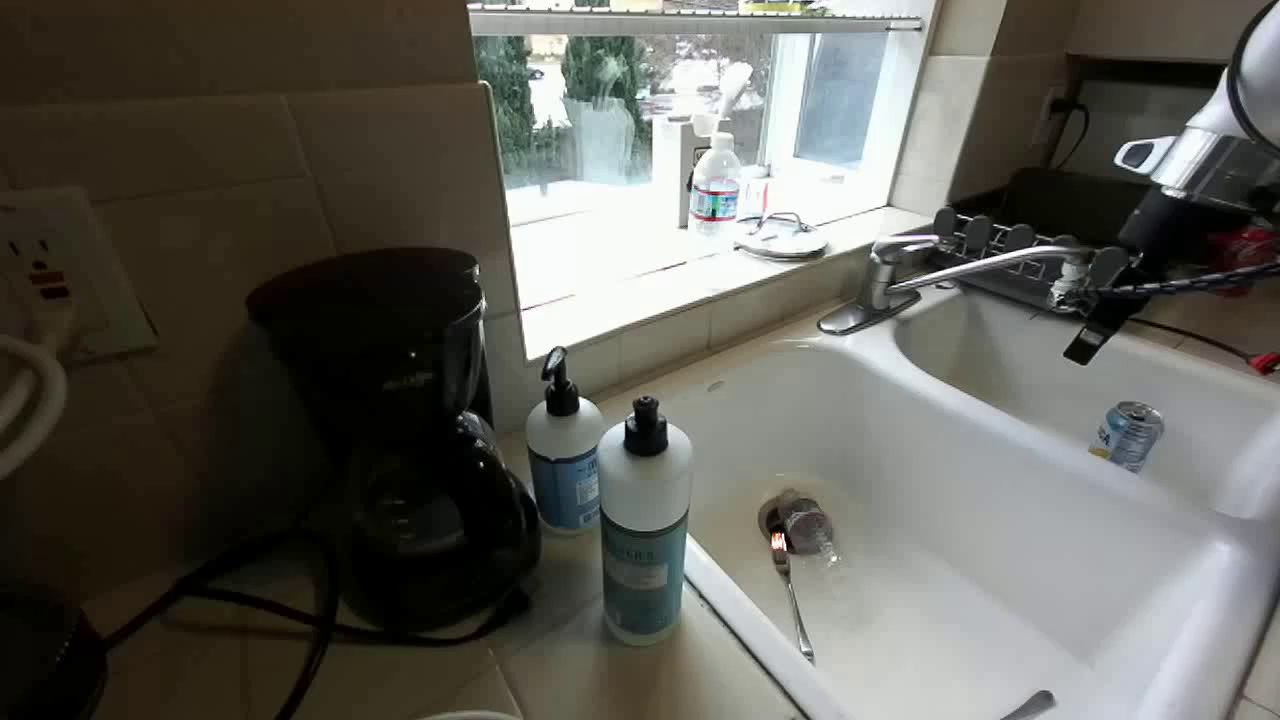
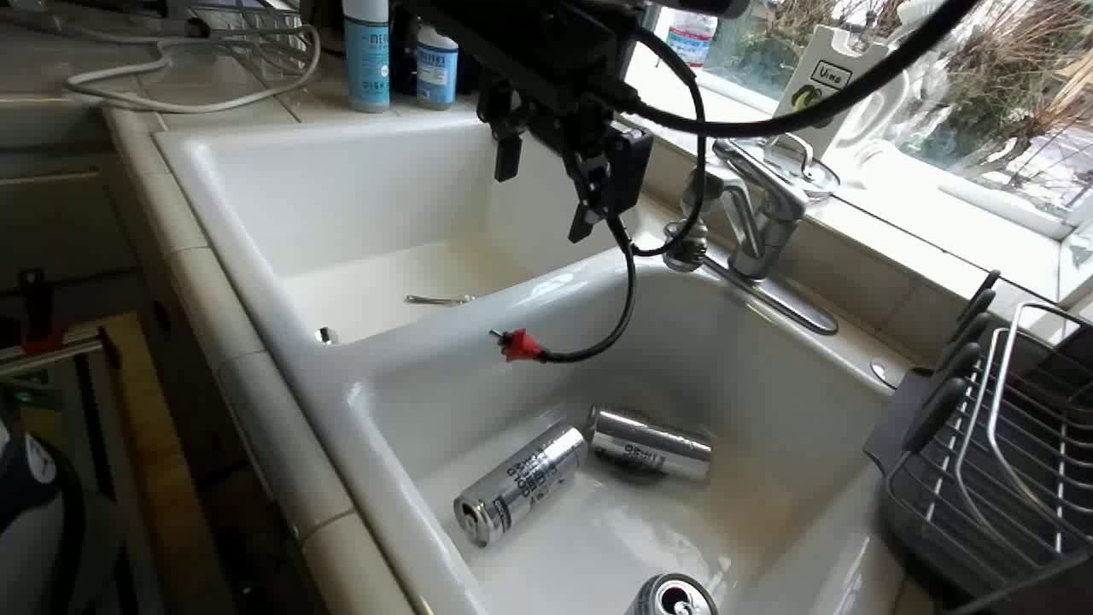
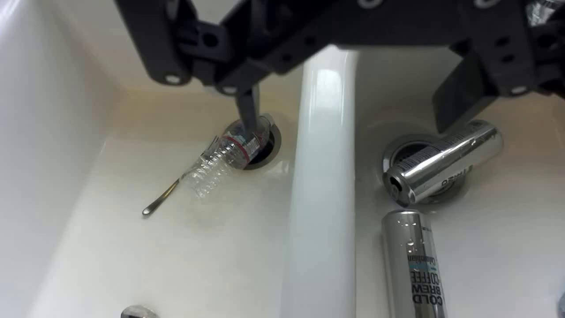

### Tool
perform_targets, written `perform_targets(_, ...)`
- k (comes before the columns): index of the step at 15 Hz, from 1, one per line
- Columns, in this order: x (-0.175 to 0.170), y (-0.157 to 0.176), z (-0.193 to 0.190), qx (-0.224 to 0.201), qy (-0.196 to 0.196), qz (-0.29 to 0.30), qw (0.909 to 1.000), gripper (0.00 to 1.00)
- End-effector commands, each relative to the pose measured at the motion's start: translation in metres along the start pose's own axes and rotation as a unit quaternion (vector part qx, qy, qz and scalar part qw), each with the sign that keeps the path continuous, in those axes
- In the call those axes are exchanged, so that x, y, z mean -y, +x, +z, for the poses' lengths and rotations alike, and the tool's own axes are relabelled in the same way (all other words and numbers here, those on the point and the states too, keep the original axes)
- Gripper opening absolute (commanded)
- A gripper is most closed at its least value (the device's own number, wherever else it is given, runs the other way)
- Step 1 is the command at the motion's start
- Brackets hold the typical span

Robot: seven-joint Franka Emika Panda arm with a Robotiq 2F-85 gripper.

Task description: Push the faucet to the left

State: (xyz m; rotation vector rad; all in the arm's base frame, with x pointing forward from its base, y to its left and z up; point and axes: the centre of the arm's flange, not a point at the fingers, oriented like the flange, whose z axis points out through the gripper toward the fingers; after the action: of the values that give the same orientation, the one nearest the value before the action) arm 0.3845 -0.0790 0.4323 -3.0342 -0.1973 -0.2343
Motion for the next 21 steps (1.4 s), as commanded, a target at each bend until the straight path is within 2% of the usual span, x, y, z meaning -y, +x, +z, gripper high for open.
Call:
perform_targets(1,0.0,0.0,0.0,0.0,0.0,0.0,1.0,1.0)
perform_targets(5,0.0,0.0,0.0,0.0,0.0,0.0,1.0,1.0)
perform_targets(10,0.014,0.016,-0.051,-0.049,-0.012,-0.023,0.9985,1.0)
perform_targets(14,0.009,0.032,-0.1,-0.104,-0.04,-0.018,0.9936,1.0)
perform_targets(16,-0.009,0.038,-0.122,-0.12,-0.064,-0.001,0.9907,1.0)
perform_targets(18,-0.038,0.039,-0.133,-0.115,-0.085,0.027,0.9893,1.0)
perform_targets(21,-0.087,0.031,-0.131,-0.109,-0.088,0.084,0.9866,1.0)
